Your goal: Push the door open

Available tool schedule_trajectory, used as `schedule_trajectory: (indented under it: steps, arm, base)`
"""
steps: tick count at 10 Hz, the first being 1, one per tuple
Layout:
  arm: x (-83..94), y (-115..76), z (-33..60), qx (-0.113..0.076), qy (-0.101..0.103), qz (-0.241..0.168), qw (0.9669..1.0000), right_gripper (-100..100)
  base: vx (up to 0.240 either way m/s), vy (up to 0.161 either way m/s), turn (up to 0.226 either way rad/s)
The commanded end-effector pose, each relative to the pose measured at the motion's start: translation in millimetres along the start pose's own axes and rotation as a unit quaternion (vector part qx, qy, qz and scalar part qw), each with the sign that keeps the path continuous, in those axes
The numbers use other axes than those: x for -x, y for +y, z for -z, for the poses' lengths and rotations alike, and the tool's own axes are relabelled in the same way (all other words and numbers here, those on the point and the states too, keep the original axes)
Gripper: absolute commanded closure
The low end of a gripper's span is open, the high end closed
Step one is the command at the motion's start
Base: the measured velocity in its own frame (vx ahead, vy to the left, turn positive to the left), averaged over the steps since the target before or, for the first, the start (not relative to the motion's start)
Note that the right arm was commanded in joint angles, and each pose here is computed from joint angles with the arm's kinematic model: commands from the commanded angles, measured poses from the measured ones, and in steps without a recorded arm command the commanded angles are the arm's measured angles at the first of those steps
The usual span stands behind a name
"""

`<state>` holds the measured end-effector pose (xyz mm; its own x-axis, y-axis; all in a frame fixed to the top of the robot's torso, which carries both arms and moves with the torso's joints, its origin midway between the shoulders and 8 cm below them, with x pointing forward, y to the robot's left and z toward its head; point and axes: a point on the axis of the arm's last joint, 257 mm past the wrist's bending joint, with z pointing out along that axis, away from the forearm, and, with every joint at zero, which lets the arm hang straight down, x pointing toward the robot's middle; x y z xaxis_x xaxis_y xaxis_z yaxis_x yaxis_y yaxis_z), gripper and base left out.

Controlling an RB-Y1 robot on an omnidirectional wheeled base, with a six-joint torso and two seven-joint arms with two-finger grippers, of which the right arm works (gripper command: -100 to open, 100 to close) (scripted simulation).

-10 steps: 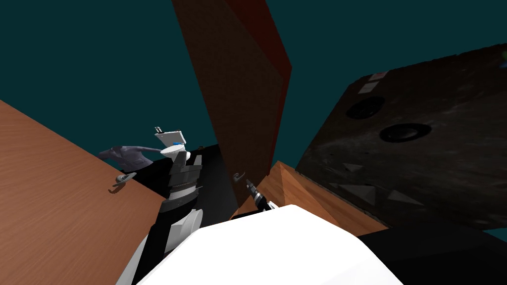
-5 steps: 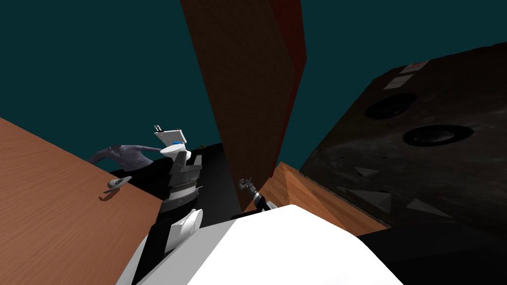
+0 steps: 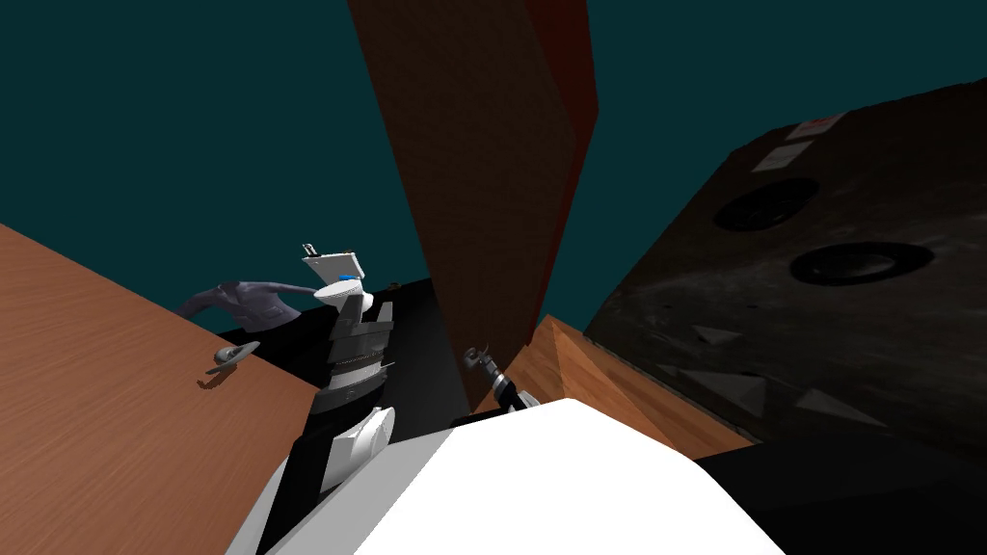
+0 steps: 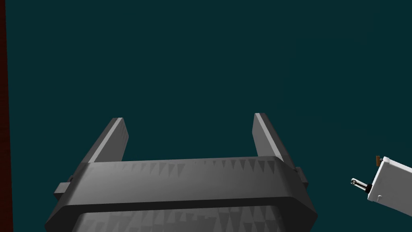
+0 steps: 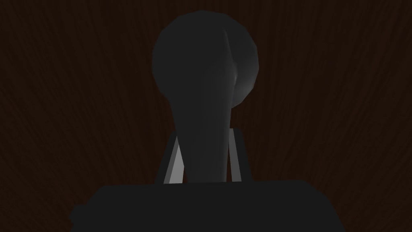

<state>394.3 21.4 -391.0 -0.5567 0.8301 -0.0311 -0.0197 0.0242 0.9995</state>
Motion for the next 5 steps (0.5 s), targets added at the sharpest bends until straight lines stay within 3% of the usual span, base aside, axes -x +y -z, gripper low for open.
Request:
schedule_trajectory:
  steps: [1,3,5]
  arm:
    - [1.2,-4.0,3.7,-0.004,-0.001,0.0,1.0,100]
    - [11.2,-2.1,1.8,-0.002,-0.01,0.002,0.9999,100]
    - [22.8,-3.8,3.5,-0.004,-0.02,0.005,0.9998,100]
  base:
    - [0.0,0.0,0.0]
    - [0.087,0.104,-0.023]
    - [0.112,0.155,-0.037]
